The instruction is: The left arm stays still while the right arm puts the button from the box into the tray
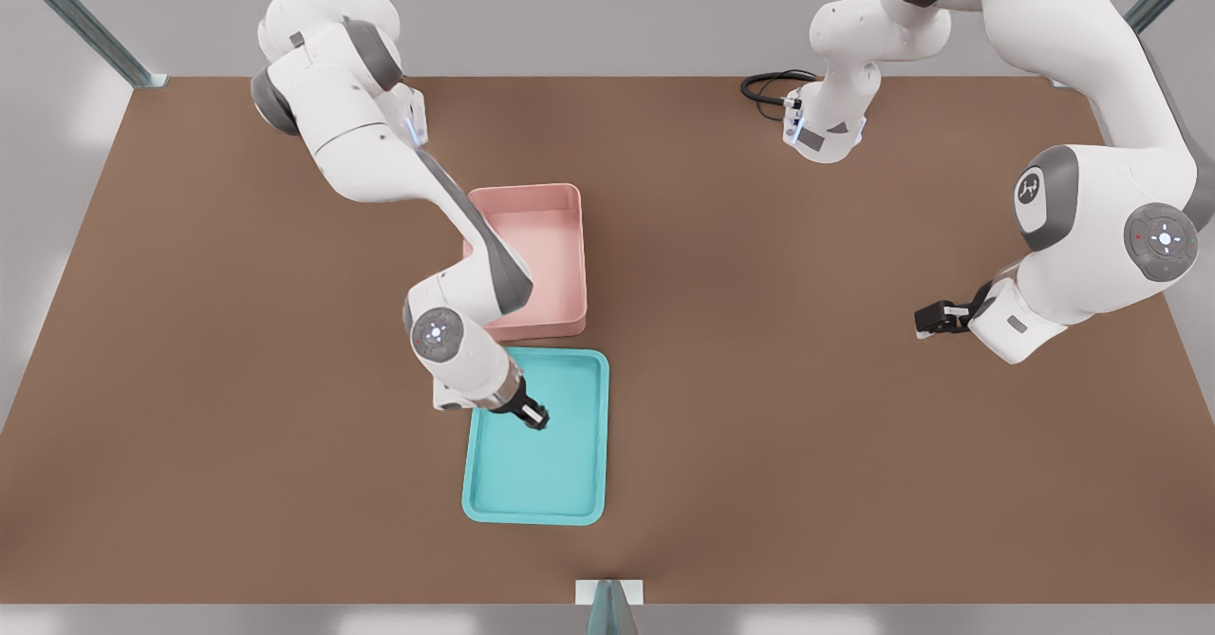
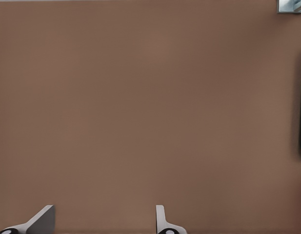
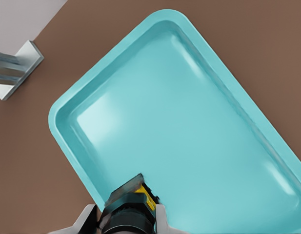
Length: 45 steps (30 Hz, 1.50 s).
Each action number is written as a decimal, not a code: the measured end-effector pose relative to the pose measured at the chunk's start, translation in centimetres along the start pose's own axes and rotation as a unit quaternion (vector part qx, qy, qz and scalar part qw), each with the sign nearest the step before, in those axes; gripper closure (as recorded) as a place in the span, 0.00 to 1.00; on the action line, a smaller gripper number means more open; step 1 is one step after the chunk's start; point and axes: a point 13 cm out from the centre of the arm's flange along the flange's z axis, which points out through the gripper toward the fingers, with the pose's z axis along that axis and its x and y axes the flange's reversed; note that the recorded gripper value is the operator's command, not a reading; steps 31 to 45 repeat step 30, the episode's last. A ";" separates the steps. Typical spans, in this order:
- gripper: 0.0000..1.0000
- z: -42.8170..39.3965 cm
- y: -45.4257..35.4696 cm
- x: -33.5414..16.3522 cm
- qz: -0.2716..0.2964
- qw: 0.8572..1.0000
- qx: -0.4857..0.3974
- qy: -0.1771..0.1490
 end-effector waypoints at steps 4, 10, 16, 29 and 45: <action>0.53 4.3 0.4 0.5 -0.001 1.000 0.006 0.007; 0.00 7.0 0.0 0.4 0.002 1.000 0.013 0.007; 0.00 -16.8 -4.1 -6.9 0.000 0.998 0.025 -0.059; 0.00 -28.2 -29.1 -9.2 -0.122 0.975 0.181 0.031; 0.00 -28.3 -29.5 -9.2 -0.132 0.974 0.182 0.037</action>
